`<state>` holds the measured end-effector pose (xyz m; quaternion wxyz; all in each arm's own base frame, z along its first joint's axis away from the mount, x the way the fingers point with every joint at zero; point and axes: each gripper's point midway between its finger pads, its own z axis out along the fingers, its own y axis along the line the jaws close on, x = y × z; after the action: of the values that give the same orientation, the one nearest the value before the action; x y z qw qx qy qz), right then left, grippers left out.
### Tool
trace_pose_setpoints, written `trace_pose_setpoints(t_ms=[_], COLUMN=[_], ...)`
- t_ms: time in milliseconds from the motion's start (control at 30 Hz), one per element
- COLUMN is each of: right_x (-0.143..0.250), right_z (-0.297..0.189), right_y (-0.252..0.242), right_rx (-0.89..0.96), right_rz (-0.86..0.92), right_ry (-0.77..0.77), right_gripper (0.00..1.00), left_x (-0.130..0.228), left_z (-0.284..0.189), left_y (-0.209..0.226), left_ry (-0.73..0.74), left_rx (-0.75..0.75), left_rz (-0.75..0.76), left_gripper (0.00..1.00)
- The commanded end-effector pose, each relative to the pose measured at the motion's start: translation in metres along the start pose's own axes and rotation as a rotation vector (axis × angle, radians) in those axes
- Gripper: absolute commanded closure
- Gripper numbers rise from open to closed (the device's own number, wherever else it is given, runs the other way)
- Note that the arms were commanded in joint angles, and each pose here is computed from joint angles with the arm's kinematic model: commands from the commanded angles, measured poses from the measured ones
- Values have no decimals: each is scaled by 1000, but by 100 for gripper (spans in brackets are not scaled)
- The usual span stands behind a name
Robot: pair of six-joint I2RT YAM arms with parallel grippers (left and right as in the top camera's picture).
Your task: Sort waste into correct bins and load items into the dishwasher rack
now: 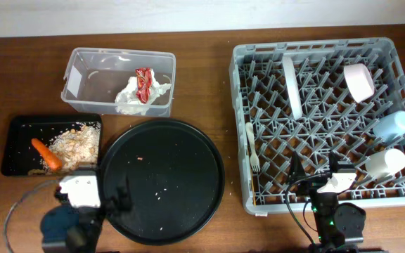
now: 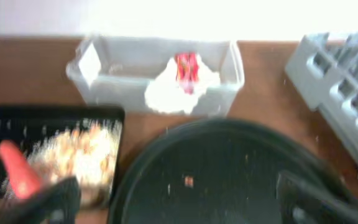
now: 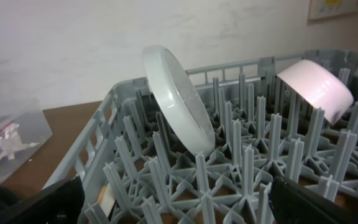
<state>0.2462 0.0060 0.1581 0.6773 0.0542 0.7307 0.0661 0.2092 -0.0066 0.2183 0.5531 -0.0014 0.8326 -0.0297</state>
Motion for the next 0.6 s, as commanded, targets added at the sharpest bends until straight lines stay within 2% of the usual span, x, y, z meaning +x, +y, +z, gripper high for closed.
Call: trace_pose_setpoints(t_ms=[0,100,133,200,233,567], right_x=[3,3,3,3,3,3], right_z=[0,0,0,0,0,0], right_y=[-1,-1,-1,-1,-1,-1], right_rx=[7,7,7,7,7,7], right_rz=[-11,-11,-11,-11,-11,-11], right_ry=[5,5,5,5,4,5], right_gripper=[2,2,2,2,2,2], left_x=[-2,-32,-23,28,38,41], left_z=[22,17,24,52,56,57], left_y=[-1,-3,-3,1,2,2], left_ry=[-262,-624,-624,-382,-339,-327], left_rx=[19,21,16,9,9,9], left_rz=[39,89,117,116,114,113], left_gripper=[1,1,1,1,1,1])
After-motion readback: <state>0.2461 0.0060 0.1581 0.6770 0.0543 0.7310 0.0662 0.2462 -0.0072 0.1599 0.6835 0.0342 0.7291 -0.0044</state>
